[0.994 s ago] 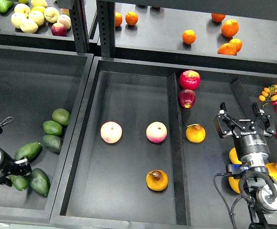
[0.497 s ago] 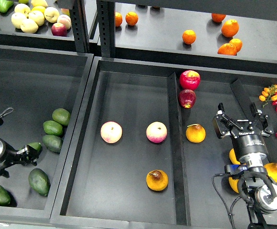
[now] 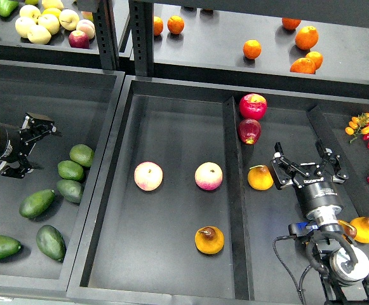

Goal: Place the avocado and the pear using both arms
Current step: 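Move the right gripper toward the yellow-orange pear in the middle compartment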

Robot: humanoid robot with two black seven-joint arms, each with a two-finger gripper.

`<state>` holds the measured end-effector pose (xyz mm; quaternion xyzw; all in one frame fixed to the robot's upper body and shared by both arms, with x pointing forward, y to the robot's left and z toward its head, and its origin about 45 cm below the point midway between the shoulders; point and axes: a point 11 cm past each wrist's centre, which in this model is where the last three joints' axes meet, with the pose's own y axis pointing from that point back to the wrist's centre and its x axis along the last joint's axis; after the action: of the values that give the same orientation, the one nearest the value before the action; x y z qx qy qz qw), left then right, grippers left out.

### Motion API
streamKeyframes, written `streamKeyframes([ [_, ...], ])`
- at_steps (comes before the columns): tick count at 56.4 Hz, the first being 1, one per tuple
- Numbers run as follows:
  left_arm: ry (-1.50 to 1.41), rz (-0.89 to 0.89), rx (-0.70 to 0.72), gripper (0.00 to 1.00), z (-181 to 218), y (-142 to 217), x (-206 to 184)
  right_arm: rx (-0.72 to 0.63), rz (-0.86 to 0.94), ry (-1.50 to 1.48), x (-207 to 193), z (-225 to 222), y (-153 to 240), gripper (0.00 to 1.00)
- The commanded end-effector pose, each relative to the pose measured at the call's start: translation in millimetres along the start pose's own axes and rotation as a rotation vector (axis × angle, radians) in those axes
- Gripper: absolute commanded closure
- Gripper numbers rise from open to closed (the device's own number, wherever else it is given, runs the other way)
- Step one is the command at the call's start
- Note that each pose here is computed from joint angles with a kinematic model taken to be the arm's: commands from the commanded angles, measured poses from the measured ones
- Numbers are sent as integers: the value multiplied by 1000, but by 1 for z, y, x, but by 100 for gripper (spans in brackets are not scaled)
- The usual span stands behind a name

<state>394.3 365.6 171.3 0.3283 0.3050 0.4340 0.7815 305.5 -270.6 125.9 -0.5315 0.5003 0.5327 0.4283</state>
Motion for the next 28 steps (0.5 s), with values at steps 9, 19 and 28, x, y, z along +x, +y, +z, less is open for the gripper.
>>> streamKeyframes([
  [9, 344, -321, -269, 1, 18, -27, -64, -184, 22, 45, 4, 33, -3, 0],
  [19, 517, -501, -430, 1, 19, -40, -106, -374, 58, 235, 2, 18, -1, 0],
  [28, 661, -627, -565, 1, 24, -46, -137, -581, 96, 360, 2, 16, 5, 0],
])
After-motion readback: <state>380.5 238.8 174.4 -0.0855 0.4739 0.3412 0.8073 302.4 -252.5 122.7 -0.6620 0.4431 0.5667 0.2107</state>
